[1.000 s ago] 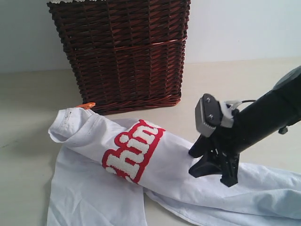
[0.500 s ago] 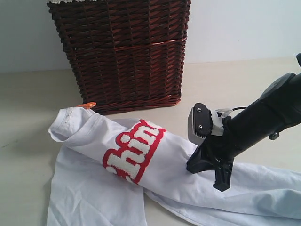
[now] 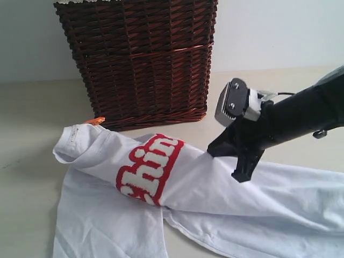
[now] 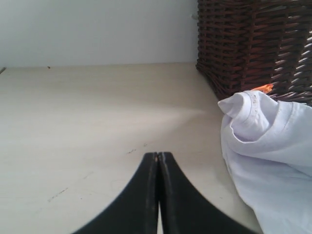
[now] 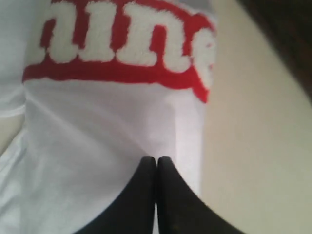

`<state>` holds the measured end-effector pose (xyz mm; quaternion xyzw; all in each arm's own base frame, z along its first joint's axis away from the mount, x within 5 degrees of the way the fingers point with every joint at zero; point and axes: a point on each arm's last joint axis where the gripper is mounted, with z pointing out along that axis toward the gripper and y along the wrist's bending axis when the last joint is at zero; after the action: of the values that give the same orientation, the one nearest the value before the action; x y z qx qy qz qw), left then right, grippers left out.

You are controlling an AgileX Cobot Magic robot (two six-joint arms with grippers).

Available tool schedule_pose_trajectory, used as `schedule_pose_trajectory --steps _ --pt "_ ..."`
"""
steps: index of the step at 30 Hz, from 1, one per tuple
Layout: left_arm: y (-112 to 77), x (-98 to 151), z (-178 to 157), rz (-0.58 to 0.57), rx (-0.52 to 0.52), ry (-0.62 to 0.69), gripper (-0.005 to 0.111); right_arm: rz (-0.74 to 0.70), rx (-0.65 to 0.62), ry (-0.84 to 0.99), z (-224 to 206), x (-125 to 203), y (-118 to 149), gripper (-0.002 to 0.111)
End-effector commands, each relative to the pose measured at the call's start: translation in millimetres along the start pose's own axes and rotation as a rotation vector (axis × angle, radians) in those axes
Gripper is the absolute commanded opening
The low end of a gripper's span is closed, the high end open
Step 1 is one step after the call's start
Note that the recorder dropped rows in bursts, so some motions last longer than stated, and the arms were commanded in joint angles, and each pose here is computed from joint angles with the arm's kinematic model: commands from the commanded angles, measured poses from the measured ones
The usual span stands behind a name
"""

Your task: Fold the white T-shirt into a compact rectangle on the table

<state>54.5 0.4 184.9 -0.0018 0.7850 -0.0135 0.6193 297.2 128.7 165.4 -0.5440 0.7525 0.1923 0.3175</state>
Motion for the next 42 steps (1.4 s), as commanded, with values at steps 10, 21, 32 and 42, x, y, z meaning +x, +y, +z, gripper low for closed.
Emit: schedule_pose_trajectory --steps 10,21,32,42 --pt "0.1 -1 0 0.003 -0.002 -0.015 0.000 0.102 0.390 0.185 8 28 -38 0.000" --pt "0.1 -1 0 0.003 -0.002 -0.015 0.000 0.288 0.499 0.182 25 33 -63 0.043" --pt "0.1 -1 0 0.003 -0.002 -0.015 0.000 0.216 0.266 -0.165 -11 -33 -41 0.041" --pt "0.1 -1 0 0.003 -0.002 -0.015 0.000 0.317 -0.238 0.042 59 -40 28 0.000"
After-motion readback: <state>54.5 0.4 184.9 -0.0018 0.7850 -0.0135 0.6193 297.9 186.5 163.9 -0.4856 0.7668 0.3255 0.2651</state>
